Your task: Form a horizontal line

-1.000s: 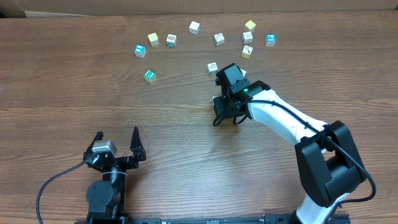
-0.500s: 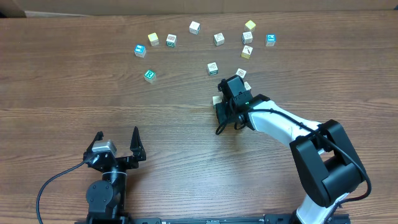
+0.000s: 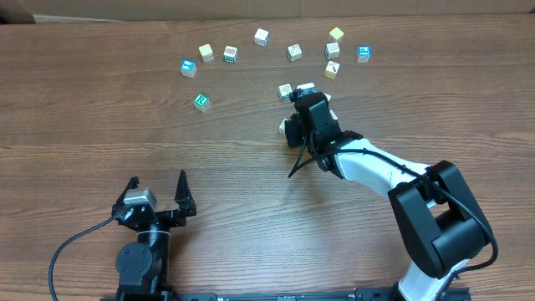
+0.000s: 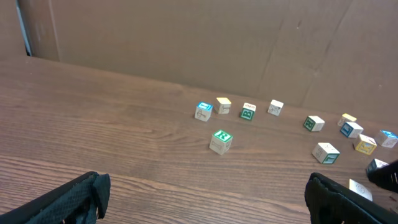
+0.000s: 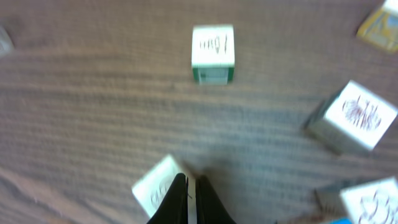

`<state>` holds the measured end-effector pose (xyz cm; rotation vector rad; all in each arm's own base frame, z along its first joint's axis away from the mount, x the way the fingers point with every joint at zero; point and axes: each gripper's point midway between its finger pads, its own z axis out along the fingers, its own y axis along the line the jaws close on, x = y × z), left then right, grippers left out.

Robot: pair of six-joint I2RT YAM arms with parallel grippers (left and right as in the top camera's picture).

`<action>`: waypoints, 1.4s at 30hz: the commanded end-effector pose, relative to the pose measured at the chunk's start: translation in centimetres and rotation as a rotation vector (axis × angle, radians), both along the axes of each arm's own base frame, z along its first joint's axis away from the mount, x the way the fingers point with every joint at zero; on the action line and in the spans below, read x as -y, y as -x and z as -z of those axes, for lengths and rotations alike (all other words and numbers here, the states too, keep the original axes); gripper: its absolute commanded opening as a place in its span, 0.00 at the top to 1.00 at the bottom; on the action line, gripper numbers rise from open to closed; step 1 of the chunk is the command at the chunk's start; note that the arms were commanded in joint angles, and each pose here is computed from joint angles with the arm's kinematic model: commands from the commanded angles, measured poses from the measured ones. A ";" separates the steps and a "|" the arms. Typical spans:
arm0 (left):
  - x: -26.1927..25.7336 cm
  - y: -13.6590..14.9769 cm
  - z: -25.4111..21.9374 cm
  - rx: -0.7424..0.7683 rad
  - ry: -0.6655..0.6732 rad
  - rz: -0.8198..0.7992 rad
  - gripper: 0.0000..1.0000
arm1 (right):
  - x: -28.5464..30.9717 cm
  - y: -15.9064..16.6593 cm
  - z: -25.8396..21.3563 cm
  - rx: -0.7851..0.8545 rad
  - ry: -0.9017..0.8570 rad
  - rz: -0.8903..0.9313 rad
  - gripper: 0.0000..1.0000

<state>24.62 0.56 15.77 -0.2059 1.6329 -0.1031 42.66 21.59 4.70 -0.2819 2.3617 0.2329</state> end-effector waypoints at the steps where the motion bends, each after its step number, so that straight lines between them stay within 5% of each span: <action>1: 0.0 0.0 -0.1 0.006 -0.021 0.004 0.00 | 1.1 -1.4 -0.8 0.056 0.000 0.039 0.96; 10: 0.0 0.0 -0.1 0.006 -0.021 0.004 0.00 | 5.3 -5.5 -4.2 0.075 -0.065 0.190 0.96; 16: 0.0 0.0 -0.1 0.006 -0.021 0.004 0.00 | 6.7 -4.8 -3.2 -0.002 -0.035 0.210 0.92; 21: 0.0 0.0 -0.1 0.006 -0.021 0.004 0.00 | 7.1 -3.8 -2.1 -0.058 -0.008 0.212 0.69; 26: 0.0 0.0 -0.1 0.006 -0.021 0.004 0.00 | 7.2 -3.6 -1.9 -0.065 -0.003 0.213 0.16; 30: 0.0 0.0 -0.1 0.006 -0.021 0.003 0.00 | 7.5 -3.6 -1.9 -0.062 0.005 0.222 0.04; 37: 0.0 0.0 -0.1 0.006 -0.021 0.004 0.00 | 8.7 -3.4 -1.5 -0.078 0.039 0.255 0.08; 40: 0.0 0.0 -0.1 0.006 -0.021 0.004 0.00 | 9.2 -2.6 -0.8 -0.121 0.060 0.260 0.31; 42: 0.0 0.0 -0.1 0.006 -0.021 0.004 0.00 | 9.6 -2.2 -0.3 -0.134 0.063 0.268 0.37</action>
